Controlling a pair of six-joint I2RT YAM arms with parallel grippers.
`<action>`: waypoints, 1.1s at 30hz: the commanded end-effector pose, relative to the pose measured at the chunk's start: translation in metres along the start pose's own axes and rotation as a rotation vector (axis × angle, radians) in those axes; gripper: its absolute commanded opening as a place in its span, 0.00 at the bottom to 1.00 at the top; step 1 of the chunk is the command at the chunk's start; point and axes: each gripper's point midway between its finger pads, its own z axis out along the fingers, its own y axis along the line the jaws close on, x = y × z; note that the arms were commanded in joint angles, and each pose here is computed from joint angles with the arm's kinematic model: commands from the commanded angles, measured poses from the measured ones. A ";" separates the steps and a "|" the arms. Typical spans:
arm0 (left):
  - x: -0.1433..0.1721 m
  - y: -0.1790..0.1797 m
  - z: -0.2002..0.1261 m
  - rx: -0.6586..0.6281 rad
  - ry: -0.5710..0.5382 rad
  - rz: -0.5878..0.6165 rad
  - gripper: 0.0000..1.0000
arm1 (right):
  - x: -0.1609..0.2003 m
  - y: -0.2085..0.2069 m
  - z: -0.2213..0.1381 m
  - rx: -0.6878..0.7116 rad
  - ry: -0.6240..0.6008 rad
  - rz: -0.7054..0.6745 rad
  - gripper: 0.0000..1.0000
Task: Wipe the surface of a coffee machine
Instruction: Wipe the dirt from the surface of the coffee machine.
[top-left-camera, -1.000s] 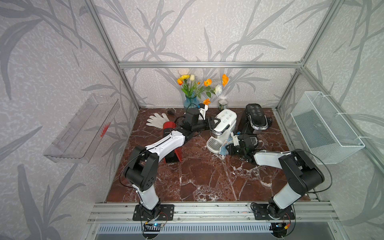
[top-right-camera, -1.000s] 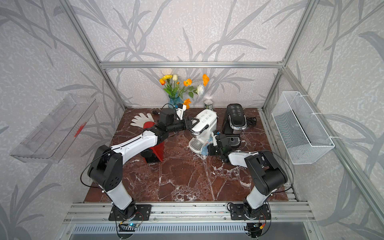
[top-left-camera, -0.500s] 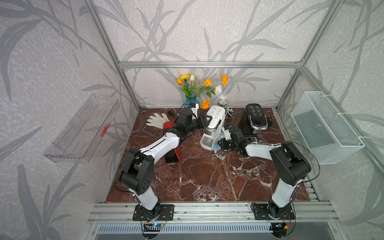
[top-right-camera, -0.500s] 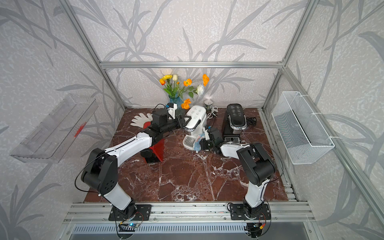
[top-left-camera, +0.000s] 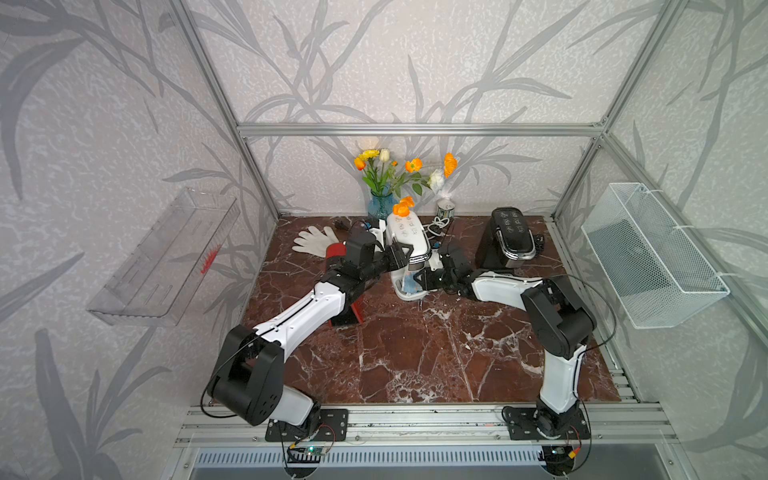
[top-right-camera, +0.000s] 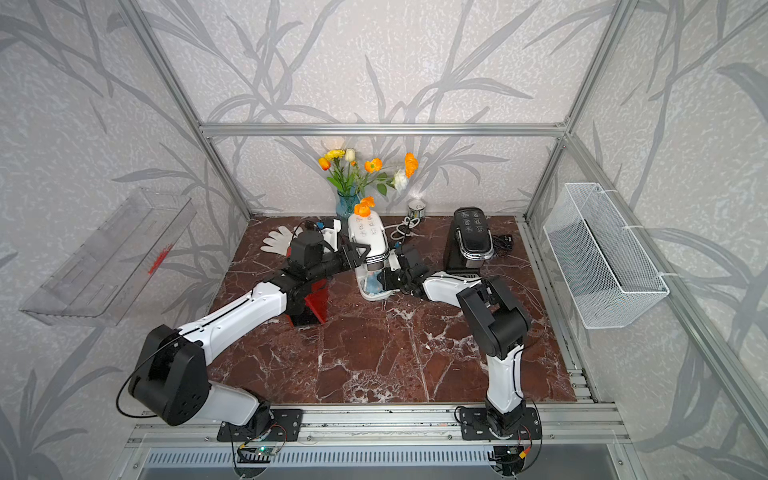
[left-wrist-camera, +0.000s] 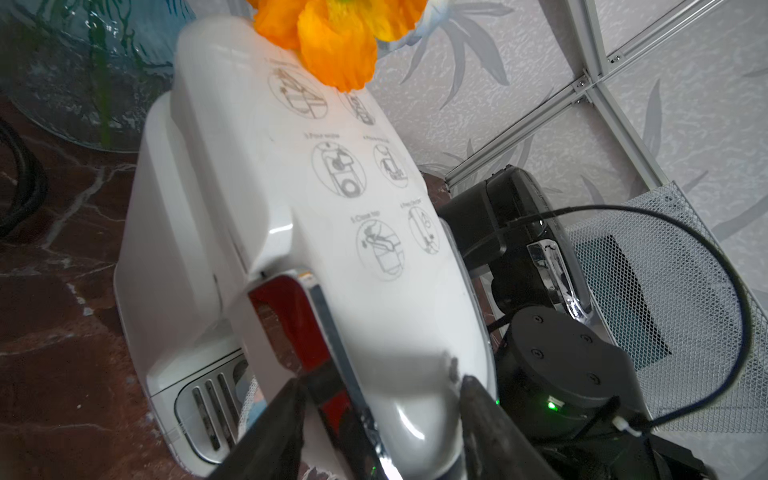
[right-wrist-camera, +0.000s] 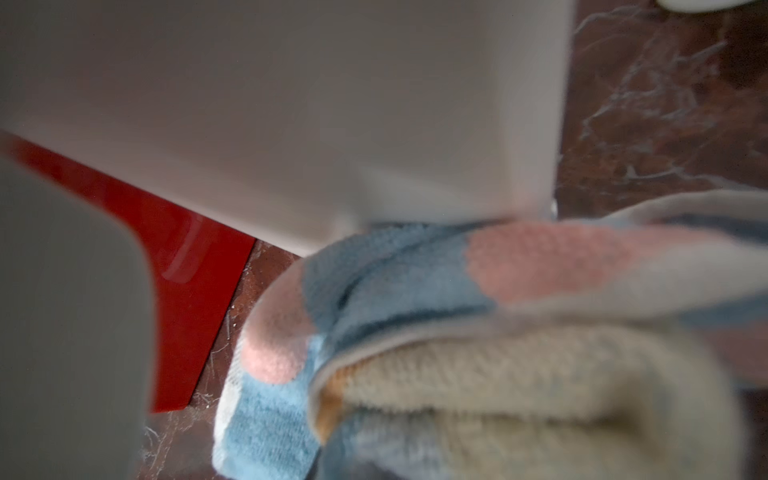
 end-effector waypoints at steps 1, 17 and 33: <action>0.041 0.000 0.000 -0.008 0.133 0.031 0.57 | -0.010 0.068 -0.010 -0.195 -0.043 -0.157 0.00; 0.010 -0.029 -0.004 0.017 0.119 0.166 0.58 | -0.007 0.030 -0.158 0.029 -0.146 -0.148 0.00; -0.003 -0.054 -0.015 -0.050 0.157 0.233 0.59 | -0.049 0.005 -0.287 0.246 -0.330 -0.076 0.00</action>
